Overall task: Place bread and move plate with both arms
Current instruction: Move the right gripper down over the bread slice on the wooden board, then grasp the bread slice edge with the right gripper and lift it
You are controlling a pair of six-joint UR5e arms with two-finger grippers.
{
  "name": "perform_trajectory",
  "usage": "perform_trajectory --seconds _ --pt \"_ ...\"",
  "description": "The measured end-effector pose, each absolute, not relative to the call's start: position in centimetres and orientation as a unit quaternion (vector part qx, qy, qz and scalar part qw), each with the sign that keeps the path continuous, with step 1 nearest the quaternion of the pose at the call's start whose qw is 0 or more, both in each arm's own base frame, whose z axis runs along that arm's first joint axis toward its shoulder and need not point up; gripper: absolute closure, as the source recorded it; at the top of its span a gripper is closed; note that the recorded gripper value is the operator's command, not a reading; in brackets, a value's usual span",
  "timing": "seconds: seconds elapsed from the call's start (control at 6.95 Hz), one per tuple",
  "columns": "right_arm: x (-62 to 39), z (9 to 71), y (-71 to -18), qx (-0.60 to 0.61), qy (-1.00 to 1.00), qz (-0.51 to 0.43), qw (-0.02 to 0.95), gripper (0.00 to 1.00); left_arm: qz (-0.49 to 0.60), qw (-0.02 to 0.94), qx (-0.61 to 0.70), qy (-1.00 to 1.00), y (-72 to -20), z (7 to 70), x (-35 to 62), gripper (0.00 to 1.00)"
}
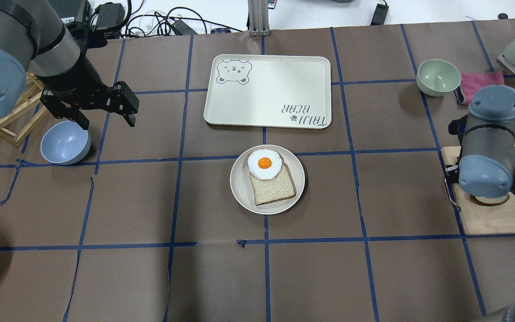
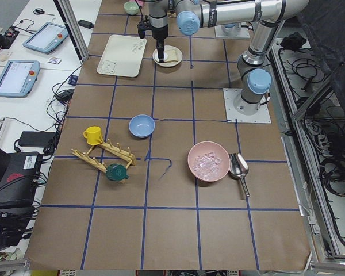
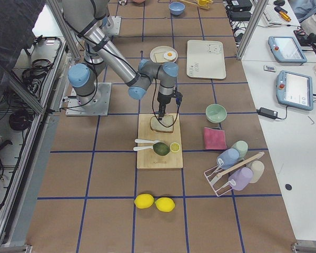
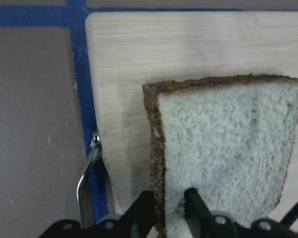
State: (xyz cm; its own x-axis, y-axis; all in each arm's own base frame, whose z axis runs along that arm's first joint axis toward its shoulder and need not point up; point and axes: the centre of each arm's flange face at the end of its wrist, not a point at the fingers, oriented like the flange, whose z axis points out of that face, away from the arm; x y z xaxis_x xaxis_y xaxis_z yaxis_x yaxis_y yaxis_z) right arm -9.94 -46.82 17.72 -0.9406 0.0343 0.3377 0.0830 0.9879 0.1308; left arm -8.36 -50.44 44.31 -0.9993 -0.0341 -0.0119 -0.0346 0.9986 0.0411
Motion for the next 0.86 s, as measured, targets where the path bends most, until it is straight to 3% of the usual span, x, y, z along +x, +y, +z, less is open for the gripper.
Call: perform_trajectory --seconds 0.86 --pt "-9.97 18.45 -46.74 -0.034 -0.982 -0.068 0.171 1.0 0.02 0.006 -0.017 1.0 -50.44 44.37 -8.32 0.0"
